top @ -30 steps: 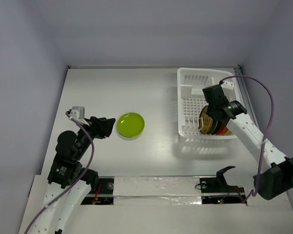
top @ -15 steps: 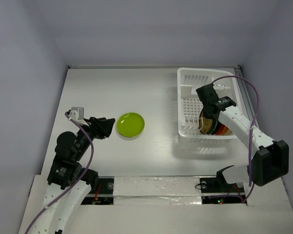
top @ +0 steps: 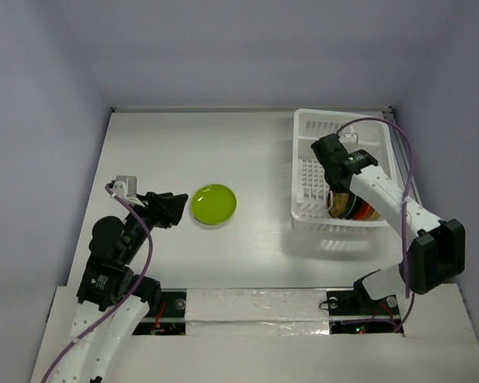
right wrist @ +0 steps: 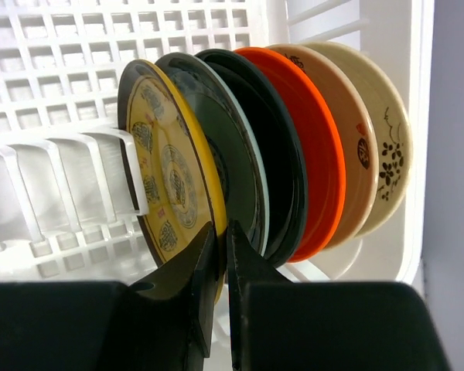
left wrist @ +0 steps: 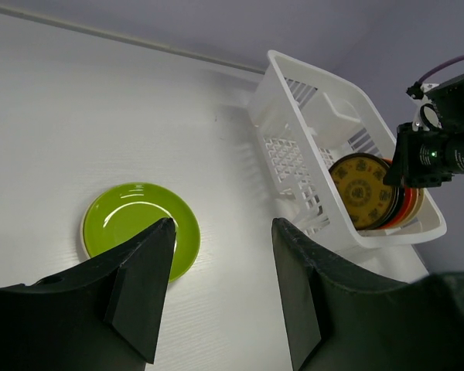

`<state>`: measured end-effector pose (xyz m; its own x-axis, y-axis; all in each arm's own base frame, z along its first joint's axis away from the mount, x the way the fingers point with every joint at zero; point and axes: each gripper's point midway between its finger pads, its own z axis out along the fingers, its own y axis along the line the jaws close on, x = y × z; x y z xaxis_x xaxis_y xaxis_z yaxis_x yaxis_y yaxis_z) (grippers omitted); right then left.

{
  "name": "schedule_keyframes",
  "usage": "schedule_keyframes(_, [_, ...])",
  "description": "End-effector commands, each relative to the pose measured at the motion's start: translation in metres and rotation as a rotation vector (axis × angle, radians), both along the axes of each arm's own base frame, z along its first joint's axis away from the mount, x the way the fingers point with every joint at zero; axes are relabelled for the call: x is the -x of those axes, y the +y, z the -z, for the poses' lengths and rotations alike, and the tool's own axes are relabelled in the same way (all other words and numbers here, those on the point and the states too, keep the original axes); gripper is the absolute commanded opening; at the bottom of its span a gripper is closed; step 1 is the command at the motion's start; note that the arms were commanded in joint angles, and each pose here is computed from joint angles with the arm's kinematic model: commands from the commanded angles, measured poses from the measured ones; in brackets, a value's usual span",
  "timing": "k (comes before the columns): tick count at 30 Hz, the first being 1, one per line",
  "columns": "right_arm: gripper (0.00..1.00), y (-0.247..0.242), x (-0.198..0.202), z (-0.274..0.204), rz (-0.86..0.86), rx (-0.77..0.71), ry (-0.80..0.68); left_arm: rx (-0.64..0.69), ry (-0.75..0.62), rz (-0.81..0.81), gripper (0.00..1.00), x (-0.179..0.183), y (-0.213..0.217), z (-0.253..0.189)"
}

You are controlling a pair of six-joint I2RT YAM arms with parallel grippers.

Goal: Unload the plates from the dish rack

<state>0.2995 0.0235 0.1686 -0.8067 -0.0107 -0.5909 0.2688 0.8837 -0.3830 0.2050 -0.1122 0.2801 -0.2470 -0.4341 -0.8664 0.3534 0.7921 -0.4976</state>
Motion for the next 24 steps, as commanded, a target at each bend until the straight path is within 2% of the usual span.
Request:
schedule_keyframes(1, [0.00,0.001,-0.005,-0.031,-0.007,0.097,-0.051,0.021,-0.053,0.007,0.50,0.002,-0.001,-0.017])
schedule_keyframes(4, [0.00,0.005,-0.005,-0.037,-0.007,0.143,-0.054,0.023,-0.054,0.006,0.50,0.002,-0.001,-0.017])
schedule_keyframes(10, [0.00,0.012,-0.006,-0.089,0.010,0.157,-0.174,0.022,-0.052,0.006,0.50,0.001,-0.001,-0.017])
schedule_keyframes(17, [0.00,0.021,0.010,-0.145,0.022,0.077,-0.343,0.022,-0.051,0.007,0.50,0.001,-0.001,-0.017])
schedule_keyframes(19, [0.00,0.039,0.009,-0.156,-0.022,0.007,-0.409,0.020,-0.046,0.007,0.50,0.001,-0.002,-0.015])
schedule_keyframes(22, [0.00,0.080,0.001,-0.164,-0.157,-0.181,-0.494,0.021,-0.044,-0.001,0.50,0.000,0.000,-0.016])
schedule_keyframes(23, [0.00,0.100,0.000,-0.160,-0.222,-0.284,-0.486,0.020,-0.043,-0.002,0.50,0.000,0.000,-0.015])
schedule_keyframes(24, [0.00,0.126,-0.007,-0.177,-0.276,-0.417,-0.579,0.020,-0.043,-0.004,0.50,0.000,0.000,-0.015])
